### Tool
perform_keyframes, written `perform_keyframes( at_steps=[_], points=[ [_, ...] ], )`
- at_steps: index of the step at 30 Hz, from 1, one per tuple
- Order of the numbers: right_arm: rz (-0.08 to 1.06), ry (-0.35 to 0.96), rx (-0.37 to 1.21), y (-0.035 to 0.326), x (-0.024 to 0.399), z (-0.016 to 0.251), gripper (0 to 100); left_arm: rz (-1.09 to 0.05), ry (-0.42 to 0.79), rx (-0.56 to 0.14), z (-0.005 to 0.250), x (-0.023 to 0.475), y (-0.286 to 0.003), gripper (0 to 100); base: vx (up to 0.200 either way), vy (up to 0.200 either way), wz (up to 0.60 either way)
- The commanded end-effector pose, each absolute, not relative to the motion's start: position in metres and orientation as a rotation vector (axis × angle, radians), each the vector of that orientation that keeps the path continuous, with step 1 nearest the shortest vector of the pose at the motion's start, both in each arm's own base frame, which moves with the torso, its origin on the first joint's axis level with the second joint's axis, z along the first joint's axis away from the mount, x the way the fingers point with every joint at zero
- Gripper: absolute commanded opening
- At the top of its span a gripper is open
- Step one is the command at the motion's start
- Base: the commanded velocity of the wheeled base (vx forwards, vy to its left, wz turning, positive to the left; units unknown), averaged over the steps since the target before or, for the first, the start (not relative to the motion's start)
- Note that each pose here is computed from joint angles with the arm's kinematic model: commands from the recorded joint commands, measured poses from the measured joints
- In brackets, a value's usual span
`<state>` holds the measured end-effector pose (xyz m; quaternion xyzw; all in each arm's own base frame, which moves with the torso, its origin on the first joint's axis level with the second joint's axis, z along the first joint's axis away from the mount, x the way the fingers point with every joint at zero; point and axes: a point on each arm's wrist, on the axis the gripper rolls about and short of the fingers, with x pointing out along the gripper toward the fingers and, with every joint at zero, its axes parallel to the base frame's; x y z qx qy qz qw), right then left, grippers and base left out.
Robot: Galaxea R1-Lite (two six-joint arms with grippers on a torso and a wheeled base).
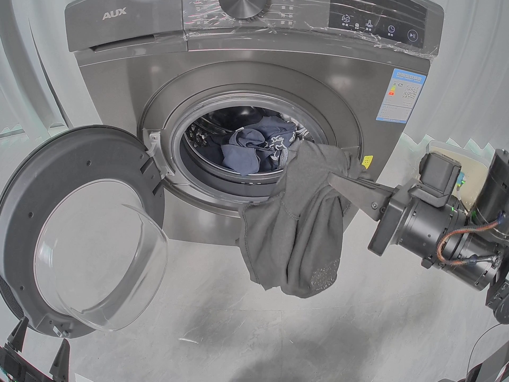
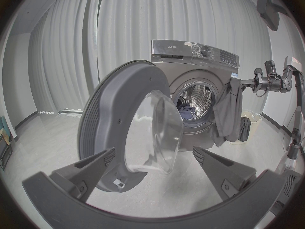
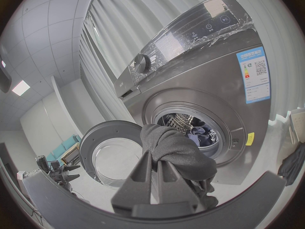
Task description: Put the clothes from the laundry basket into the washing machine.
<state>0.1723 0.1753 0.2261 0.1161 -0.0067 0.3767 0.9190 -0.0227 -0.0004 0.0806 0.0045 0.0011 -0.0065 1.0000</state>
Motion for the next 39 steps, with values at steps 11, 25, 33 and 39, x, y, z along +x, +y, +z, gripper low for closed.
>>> perform_keyframes(
  at_steps=[11, 25, 33, 39],
  points=[
    [0.773, -0.051, 0.257, 0.199, 0.19, 0.224, 0, -0.055, -0.008, 0.057, 0.076, -0.023, -0.001, 100, 0.0, 0.0, 0.0],
    [0.77, -0.091, 0.279, 0.221, 0.205, 0.22, 0, -0.391, 0.005, -0.008, 0.162, 0.004, -0.009, 100, 0.0, 0.0, 0.0],
    [0.782, -0.146, 0.308, 0.229, 0.207, 0.226, 0, -0.64, 0.194, 0.016, 0.151, 0.046, -0.015, 100, 0.0, 0.0, 0.0],
    [0.778, -0.147, 0.308, 0.231, 0.21, 0.225, 0, -0.78, 0.271, 0.006, 0.151, 0.079, -0.03, 100, 0.0, 0.0, 0.0]
  ],
)
